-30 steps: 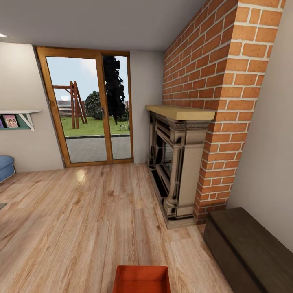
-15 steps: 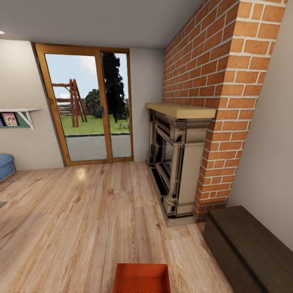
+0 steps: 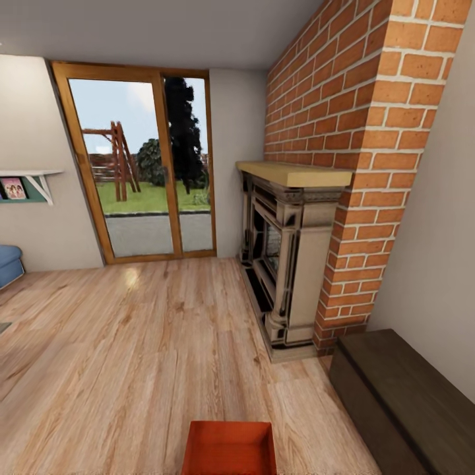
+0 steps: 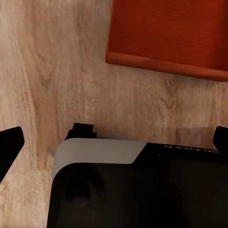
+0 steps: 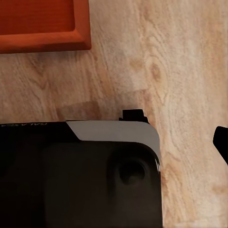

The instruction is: Move the two storage containers from the living room to the garage. In the garage, place one container on the floor and stack the other container on top of it (either order is fine).

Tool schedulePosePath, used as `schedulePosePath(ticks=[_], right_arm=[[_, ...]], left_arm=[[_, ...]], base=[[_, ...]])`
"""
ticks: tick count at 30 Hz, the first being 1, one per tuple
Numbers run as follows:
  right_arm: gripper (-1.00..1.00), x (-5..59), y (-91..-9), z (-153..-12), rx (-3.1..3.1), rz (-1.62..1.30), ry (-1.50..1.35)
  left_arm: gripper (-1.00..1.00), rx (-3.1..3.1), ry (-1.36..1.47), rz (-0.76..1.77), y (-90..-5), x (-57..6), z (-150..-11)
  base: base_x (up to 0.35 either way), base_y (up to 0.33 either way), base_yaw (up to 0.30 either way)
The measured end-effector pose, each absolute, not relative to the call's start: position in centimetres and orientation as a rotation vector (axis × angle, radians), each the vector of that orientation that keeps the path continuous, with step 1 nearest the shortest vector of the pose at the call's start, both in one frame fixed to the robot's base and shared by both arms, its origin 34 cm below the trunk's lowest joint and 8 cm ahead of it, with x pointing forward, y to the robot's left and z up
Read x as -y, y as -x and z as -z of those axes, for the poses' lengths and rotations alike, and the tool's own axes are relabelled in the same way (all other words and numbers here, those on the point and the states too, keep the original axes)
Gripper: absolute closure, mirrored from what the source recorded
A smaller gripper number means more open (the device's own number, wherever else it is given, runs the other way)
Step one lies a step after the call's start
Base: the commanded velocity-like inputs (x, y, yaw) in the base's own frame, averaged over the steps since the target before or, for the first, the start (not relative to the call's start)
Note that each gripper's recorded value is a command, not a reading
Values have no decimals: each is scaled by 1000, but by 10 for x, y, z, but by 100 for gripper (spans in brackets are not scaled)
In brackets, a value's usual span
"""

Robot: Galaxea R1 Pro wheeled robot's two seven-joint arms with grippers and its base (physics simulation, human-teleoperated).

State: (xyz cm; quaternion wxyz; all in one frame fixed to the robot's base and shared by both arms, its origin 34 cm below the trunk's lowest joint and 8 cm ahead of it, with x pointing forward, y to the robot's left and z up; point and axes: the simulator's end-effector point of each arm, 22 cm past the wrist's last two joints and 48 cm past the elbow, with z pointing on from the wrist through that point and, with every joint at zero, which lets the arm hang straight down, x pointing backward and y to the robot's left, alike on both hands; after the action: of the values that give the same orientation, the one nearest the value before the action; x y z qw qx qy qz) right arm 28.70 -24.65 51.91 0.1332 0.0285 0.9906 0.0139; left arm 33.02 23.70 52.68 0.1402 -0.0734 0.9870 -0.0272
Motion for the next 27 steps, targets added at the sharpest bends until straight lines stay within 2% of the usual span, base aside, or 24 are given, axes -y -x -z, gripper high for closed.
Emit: schedulePosePath(ticks=[5, 13, 27], right_arm=[[-100, 247, -284, -518, -2881, -40, -83], [-100, 245, -279, -516, -2894, -42, -83], [-100, 245, -271, -513, -2916, -42, -84]], left_arm=[[-100, -2859, 213, 76, -327, -238, -525], [-100, -2871, 215, 75, -323, -238, -523], [-100, -2893, 217, 73, -315, -238, -519]], base=[[0, 48, 0], [0, 216, 0], [0, 22, 0]])
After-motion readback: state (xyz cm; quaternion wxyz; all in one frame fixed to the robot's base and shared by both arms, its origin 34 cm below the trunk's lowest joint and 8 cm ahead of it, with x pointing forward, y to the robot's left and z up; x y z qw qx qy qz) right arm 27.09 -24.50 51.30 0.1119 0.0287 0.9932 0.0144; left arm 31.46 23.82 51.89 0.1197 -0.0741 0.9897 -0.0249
